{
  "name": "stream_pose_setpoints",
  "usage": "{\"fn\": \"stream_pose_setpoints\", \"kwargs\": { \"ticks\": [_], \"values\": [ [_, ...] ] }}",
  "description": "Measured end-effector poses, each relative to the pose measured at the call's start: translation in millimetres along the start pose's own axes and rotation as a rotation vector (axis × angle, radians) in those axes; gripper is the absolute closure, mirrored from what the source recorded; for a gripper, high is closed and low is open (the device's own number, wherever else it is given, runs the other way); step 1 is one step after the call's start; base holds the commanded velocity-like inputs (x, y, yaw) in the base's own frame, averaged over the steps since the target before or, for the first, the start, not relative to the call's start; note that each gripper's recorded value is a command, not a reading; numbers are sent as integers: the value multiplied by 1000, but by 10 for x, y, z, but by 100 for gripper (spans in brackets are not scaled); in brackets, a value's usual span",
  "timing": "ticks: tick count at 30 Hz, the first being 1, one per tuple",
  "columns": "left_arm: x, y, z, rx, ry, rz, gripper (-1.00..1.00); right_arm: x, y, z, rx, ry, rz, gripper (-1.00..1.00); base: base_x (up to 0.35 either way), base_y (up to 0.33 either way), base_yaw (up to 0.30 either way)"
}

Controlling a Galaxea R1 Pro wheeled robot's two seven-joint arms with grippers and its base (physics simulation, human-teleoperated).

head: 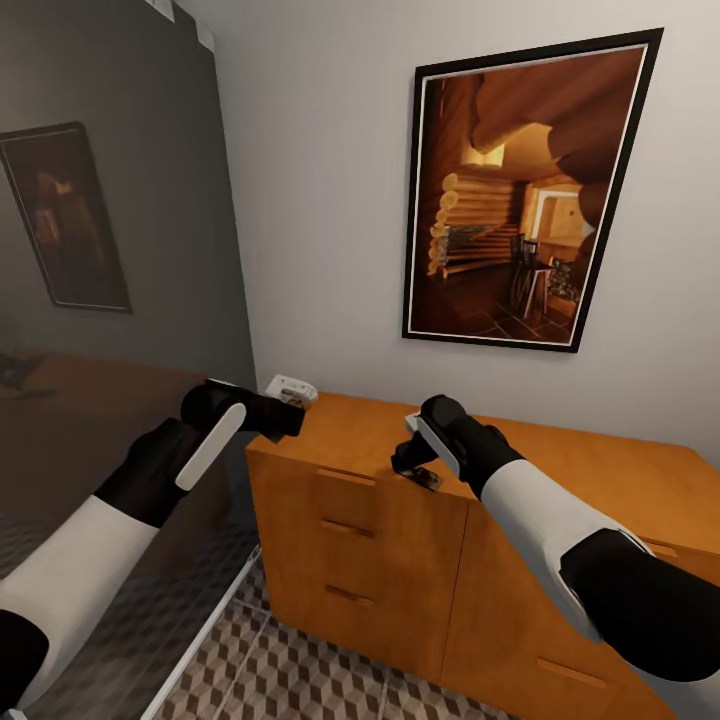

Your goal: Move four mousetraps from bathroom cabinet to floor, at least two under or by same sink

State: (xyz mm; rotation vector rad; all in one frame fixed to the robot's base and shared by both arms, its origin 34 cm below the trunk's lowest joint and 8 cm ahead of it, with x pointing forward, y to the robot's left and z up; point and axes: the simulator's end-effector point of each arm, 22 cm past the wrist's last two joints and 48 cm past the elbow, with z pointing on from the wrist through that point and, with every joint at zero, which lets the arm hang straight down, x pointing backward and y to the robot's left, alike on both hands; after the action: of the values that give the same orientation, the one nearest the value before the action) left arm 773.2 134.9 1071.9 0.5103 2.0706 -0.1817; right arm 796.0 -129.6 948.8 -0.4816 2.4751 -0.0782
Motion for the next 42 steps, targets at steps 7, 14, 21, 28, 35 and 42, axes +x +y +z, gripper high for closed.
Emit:
{"fn": "stream_pose_setpoints", "kwargs": {
  "ticks": [7,14,21,28,35,42],
  "values": [
    [-22,-120,27,20,-1,-1,100,39,-88,-1,-40,0,18,-100,0,0,0],
    [-59,-249,44,41,-7,0,100,-22,-119,-87,-106,-31,22,-100,0,0,0],
    [-65,-271,49,44,-8,-1,100,-40,-107,-107,-119,-38,20,-100,0,0,0],
    [-43,-262,64,43,-1,-5,100,-46,-97,-111,-121,-39,20,-100,17,0,0],
    [97,-195,156,34,39,-24,100,-51,-80,-113,-123,-40,18,-100,39,0,0],
    [115,-209,176,37,45,-28,100,-47,-85,-110,-122,-39,18,-100,6,0,0]
  ]
}}
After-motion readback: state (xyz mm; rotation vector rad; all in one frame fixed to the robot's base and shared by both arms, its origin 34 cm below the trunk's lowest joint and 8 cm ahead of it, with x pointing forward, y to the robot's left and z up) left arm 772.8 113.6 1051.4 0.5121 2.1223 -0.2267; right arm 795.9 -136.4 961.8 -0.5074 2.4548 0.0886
